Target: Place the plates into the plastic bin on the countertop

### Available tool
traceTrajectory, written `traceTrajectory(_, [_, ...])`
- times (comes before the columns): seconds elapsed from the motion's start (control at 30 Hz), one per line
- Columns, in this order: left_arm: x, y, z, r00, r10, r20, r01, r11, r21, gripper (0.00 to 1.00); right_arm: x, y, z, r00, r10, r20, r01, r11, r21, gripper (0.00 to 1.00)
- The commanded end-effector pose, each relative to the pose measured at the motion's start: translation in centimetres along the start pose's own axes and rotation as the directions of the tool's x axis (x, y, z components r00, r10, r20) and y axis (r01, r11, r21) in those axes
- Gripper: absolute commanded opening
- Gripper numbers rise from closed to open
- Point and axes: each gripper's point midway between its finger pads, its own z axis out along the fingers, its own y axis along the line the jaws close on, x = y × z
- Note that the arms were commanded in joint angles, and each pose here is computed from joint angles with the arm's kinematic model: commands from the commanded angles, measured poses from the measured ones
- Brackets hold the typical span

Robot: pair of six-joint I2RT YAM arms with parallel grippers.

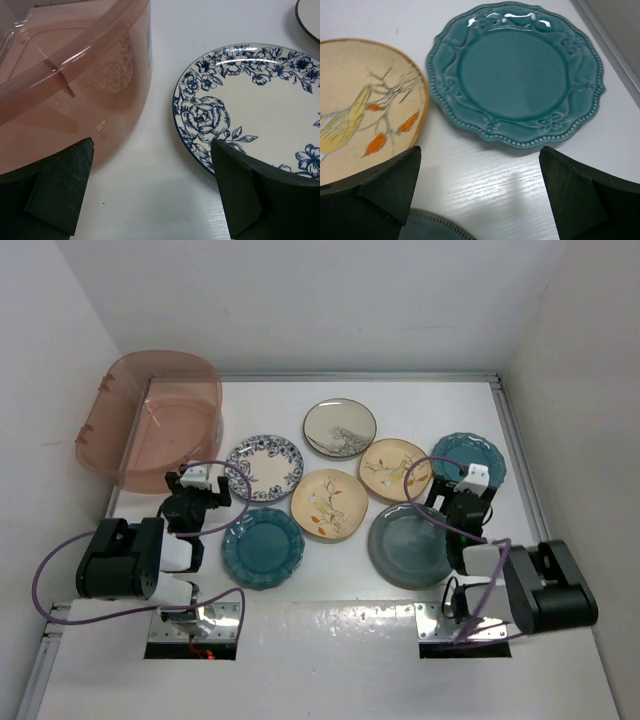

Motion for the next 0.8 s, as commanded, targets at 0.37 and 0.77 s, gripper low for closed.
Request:
traceTrajectory(0.37, [-26.6, -5.6, -7.0, 0.737, 0.501, 0.454, -0.633, 0.748, 0.202, 1.00, -29.7, 0.6, -2.0, 0.890, -0.454, 0.048, 0.418, 0.852, 0.314, 1.00])
traceTrajectory(0.77, [-17.4, -12.5, 11.9, 0.778, 0.474, -0.413, 0.037, 0.622, 0.782, 0.73, -21.9, 10.7, 2.8, 0.850, 0.190, -0.491, -0.375, 0.873, -0.311, 1.00])
